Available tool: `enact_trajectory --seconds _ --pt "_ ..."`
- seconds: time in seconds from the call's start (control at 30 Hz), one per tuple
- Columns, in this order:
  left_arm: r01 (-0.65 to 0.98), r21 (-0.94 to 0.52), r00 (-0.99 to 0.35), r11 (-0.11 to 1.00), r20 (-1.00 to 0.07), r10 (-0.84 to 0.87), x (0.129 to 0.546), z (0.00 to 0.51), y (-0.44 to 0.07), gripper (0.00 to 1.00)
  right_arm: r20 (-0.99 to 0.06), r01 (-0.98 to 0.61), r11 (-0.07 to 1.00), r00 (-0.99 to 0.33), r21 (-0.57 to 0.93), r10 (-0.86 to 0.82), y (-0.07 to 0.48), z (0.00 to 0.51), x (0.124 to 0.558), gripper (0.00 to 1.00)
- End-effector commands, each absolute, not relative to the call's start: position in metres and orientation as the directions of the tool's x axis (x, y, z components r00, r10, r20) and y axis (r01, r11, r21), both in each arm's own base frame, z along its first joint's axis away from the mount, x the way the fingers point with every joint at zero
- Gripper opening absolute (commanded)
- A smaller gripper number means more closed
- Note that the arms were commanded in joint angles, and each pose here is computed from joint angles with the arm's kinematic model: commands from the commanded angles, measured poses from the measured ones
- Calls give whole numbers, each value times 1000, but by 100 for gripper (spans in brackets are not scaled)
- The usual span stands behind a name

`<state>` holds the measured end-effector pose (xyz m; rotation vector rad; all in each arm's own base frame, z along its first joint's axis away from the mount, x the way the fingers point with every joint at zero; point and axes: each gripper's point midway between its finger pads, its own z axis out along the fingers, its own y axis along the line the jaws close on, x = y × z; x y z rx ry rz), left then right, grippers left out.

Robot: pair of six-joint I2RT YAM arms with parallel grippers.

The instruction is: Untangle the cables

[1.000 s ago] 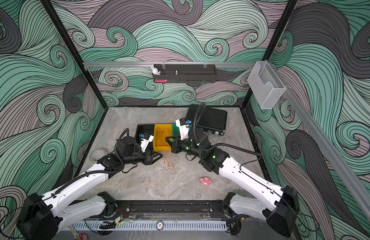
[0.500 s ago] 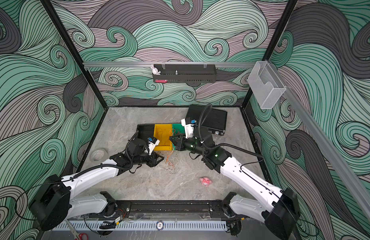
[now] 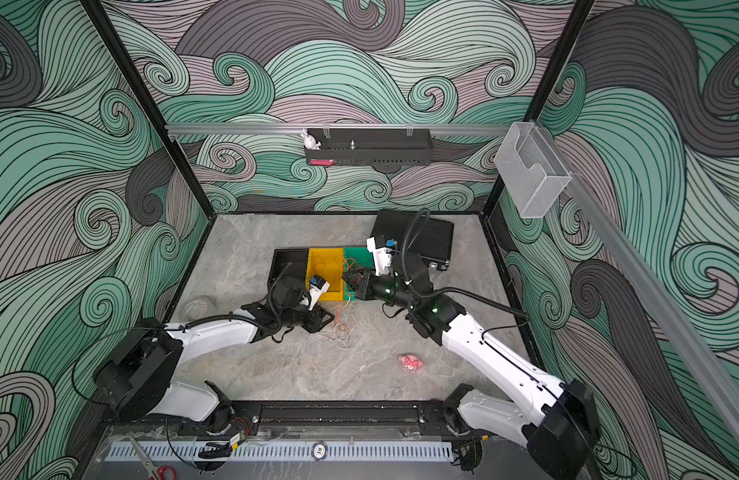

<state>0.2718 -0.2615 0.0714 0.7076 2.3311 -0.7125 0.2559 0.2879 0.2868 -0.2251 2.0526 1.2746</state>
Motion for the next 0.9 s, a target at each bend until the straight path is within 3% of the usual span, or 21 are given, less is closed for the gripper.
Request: enact_trajectory --seconds 0.0,0.23,0.4,0.87 --pt "670 -309 -637 675 -706 309 282 86 -279 41 -650 -505 474 -730 722 211 288 293 254 3" --pt "660 -307 -652 685 -688 319 287 78 -281 28 -644 -492 486 -735 722 213 284 289 256 3" --pt "622 -317 -703 716 -628 333 284 71 -276 1 -668 -480 536 -706 695 234 266 292 261 3" --pt "487 -343 -782 804 -581 226 250 72 -233 0 -711 -258 750 -596 609 373 164 284 300 2"
